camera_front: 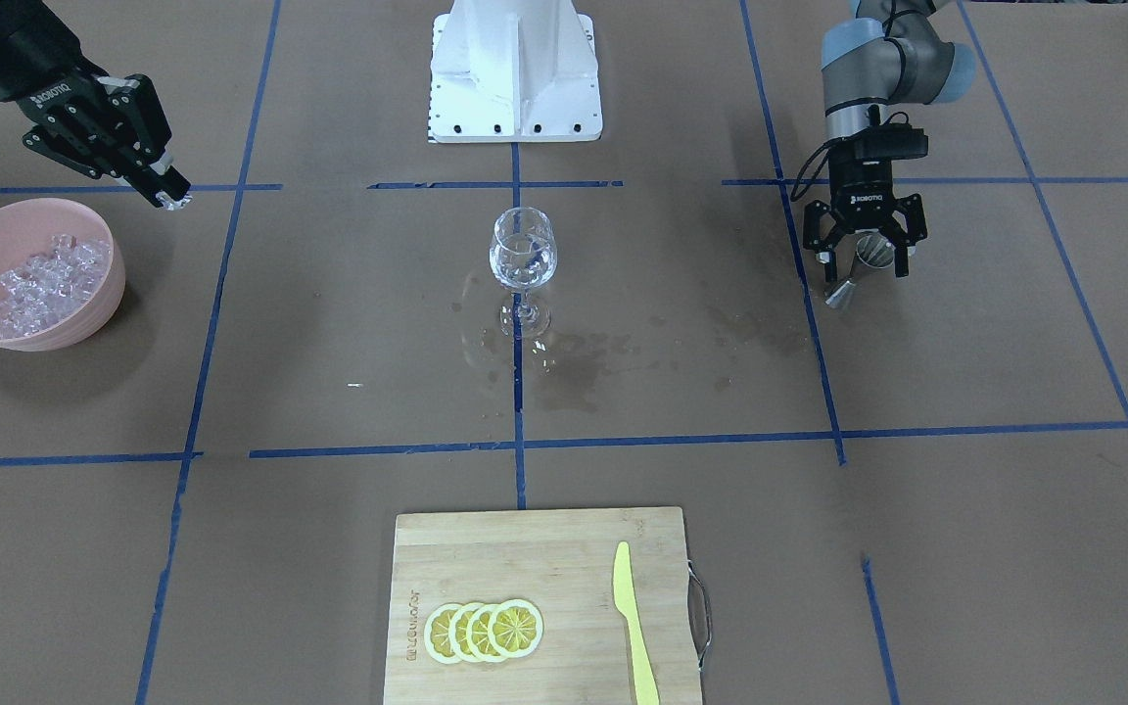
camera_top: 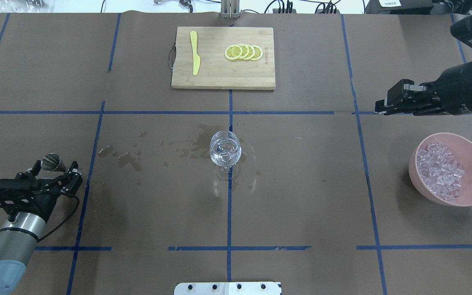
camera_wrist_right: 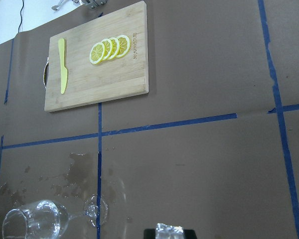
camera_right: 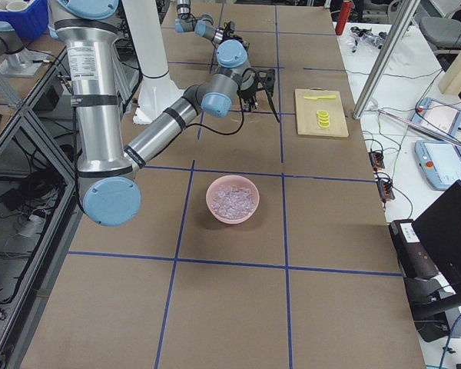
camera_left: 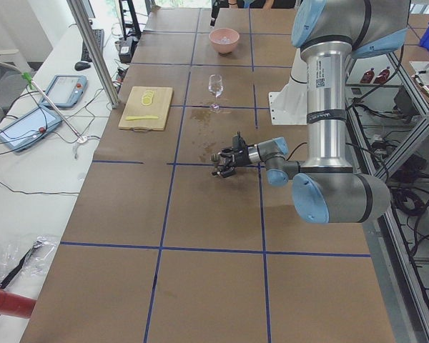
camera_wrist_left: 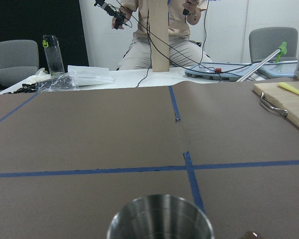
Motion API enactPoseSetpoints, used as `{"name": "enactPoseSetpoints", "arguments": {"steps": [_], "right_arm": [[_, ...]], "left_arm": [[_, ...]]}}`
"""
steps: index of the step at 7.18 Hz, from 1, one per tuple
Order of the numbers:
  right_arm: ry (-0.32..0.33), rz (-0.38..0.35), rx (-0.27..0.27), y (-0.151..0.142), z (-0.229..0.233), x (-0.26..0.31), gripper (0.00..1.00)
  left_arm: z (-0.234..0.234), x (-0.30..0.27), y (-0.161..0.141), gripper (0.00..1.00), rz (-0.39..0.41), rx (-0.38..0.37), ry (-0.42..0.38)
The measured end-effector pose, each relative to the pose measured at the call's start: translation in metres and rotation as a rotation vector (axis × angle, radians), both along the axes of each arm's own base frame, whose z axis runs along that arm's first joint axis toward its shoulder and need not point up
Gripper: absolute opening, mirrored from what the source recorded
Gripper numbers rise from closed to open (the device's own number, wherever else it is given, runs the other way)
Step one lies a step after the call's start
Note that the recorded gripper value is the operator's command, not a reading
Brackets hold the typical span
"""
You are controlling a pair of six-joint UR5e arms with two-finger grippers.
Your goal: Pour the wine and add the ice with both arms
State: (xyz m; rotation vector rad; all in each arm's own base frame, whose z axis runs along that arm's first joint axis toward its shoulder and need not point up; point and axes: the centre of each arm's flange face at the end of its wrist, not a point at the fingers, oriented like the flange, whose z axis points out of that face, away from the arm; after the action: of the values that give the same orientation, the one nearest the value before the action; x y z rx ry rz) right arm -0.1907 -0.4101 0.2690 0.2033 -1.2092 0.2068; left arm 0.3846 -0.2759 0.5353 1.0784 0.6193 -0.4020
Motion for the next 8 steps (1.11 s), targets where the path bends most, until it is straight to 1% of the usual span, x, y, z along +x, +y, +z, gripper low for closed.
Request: {"name": "enactPoseSetpoints", "arguments": {"steps": [1, 3, 5, 6, 8], "right_arm": [[0.000, 0.000, 0.001, 0.000, -0.001, 0.000, 0.00], [0.002, 0.004, 0.001, -0.001, 0.000, 0.000, 0.00], [0.002, 0.006, 0.003, -0.001, -0.001, 0.000, 0.00], [0.000, 0.007, 0.006, -0.001, -0.002, 0.000, 0.00], [-0.007, 0.001, 0.016, -0.001, -0.009, -0.005, 0.00]], "left_arm": [[0.000, 0.000, 0.001, 1.00, 0.031, -0.018, -0.006], [-0.018, 0.000, 0.007, 1.00, 0.127, -0.063, 0.015], [-0.035, -0.027, 0.019, 1.00, 0.243, -0.111, 0.015], [-0.043, -0.043, 0.027, 1.00, 0.306, -0.145, 0.015], [-0.065, -0.055, 0.041, 1.00, 0.433, -0.235, 0.008]]}}
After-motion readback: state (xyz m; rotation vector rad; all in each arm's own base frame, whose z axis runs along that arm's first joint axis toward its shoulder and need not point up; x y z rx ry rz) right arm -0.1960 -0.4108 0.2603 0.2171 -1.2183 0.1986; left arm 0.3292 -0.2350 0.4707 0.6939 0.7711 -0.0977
